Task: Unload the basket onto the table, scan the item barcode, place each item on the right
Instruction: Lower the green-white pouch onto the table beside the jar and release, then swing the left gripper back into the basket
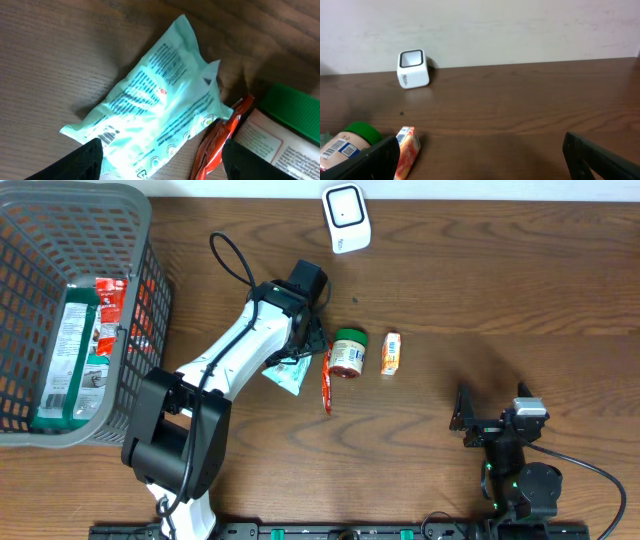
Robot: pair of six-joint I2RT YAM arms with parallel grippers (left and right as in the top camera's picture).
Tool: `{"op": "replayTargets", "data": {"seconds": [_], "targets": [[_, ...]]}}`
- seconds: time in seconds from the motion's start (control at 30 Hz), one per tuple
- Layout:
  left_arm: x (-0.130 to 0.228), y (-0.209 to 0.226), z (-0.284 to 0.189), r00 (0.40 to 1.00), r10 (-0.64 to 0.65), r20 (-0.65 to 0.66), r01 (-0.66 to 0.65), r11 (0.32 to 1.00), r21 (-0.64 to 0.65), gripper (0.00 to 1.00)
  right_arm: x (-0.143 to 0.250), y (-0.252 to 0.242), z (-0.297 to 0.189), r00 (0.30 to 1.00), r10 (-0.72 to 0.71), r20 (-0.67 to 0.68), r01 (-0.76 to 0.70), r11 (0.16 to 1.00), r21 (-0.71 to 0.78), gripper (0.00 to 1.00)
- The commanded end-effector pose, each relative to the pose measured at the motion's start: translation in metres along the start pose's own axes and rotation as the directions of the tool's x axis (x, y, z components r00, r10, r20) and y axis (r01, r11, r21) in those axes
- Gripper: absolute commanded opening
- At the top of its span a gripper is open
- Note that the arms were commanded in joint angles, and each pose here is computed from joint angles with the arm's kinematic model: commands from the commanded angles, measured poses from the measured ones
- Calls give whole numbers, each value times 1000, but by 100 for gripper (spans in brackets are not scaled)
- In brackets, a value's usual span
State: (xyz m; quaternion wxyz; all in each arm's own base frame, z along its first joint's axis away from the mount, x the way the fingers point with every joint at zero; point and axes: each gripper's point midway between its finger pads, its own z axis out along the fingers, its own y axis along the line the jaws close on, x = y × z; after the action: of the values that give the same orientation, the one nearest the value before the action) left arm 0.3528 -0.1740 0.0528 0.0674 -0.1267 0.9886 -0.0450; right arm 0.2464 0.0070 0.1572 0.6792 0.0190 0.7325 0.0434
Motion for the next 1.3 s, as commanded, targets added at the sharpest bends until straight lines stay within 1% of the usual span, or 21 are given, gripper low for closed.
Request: {"op": "replayTargets", "data": {"seconds": [0.0, 0.3, 0.4, 0.5, 0.57, 0.67, 0.83, 0.93, 1.07, 1.13, 1.2, 1.27], "targets": [[-14, -7, -30, 998, 27, 61, -31, 998, 57, 77, 1, -3, 0, 1000, 10, 0, -10, 1000, 12, 99], [-21, -11, -83, 974, 134, 183, -157, 981, 117, 78, 1, -3, 0, 1000, 10, -1, -10, 1000, 11, 99], [-23, -3, -99, 969, 126, 210, -153, 982, 113, 78, 1, -3, 0, 1000, 10, 0, -10, 1000, 12, 99], [-28, 16, -114, 966, 106, 238, -128, 989, 80, 78, 1, -3, 0, 1000, 10, 0, -10, 1000, 11, 99], [-34, 41, -127, 963, 84, 257, -98, 994, 42, 78, 1, -3, 0, 1000, 10, 0, -10, 1000, 11, 99], [-36, 67, -137, 964, 75, 254, -82, 996, 16, 78, 1, -3, 0, 1000, 10, 0, -10, 1000, 12, 99], [-39, 104, -151, 966, 38, 255, -37, 999, -12, 78, 1, -3, 0, 1000, 10, 0, -10, 1000, 11, 99], [-43, 119, -165, 956, 51, 291, -49, 999, -15, 78, 1, -3, 0, 1000, 10, 0, -10, 1000, 12, 99], [-51, 136, -203, 918, 47, 393, -47, 999, -8, 78, 1, -3, 0, 1000, 10, 0, -10, 1000, 12, 99], [-57, 148, -231, 883, 20, 469, -19, 1000, -7, 78, 1, -3, 0, 1000, 10, 0, -10, 1000, 12, 99], [-65, 166, -257, 834, -11, 552, 36, 999, -34, 78, 1, -3, 0, 1000, 10, -1, -10, 1000, 11, 99], [-75, 190, -285, 759, -53, 649, 120, 991, -59, 78, 1, -3, 0, 1000, 10, 0, -10, 1000, 12, 99]]}}
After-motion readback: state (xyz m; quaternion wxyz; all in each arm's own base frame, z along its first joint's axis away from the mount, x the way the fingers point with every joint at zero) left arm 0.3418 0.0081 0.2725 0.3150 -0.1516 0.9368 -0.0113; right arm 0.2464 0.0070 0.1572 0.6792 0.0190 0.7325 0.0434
